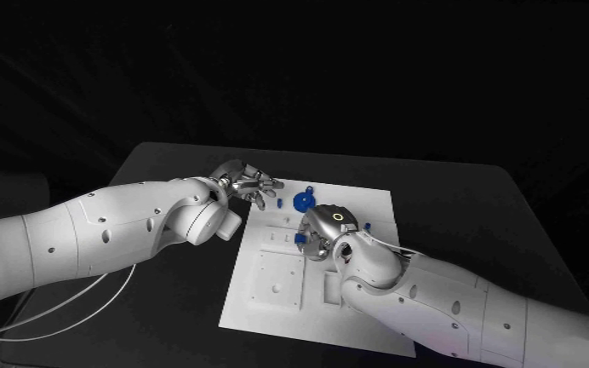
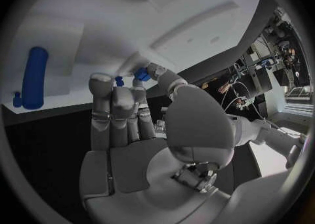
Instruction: Assemble the parts on the task board
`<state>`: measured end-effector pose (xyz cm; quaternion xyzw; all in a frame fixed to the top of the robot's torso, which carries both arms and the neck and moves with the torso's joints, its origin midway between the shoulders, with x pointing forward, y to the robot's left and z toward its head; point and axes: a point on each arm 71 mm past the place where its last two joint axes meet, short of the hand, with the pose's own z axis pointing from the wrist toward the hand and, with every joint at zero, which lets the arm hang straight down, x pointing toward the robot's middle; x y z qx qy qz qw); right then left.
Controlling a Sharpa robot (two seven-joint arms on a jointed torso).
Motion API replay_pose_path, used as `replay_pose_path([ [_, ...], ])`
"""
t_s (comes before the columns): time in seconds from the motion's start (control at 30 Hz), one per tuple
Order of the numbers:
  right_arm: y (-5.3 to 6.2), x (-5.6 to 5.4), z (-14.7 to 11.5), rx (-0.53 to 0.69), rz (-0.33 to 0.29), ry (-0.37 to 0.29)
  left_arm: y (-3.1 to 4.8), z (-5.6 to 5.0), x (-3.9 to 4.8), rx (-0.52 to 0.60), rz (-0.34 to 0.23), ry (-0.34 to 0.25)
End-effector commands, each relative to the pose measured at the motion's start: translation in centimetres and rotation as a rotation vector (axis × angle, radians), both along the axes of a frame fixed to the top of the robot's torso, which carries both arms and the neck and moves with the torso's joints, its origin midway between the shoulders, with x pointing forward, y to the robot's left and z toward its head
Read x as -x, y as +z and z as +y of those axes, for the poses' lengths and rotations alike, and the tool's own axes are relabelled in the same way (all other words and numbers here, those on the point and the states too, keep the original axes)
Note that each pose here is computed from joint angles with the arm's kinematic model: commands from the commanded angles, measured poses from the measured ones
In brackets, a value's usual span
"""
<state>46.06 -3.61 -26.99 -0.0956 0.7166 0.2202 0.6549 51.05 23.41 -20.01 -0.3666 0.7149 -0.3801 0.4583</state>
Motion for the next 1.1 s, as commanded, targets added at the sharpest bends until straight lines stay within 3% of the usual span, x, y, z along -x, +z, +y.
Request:
replay_pose_path([
  [0.03,0.6,0.3,0.0,-0.039,-0.034,0.018,-0.68,-0.2,0.34,-0.016,0.109,-0.072],
  [0.23,1.5,0.8,-0.6,-0.069,-0.048,0.025,-1.41,-0.1,0.84,-0.044,0.221,-0.154],
  [0.4,2.3,1.1,-1.2,-0.095,-0.054,0.028,-1.77,-0.5,1.25,-0.082,0.270,-0.225],
  [0.73,4.0,1.9,-2.2,-0.142,-0.063,0.039,-2.28,-0.9,1.65,-0.154,0.274,-0.286],
  [1.1,5.6,2.4,-3.0,-0.195,-0.068,0.043,-2.44,-1.6,1.98,-0.142,0.248,-0.354],
])
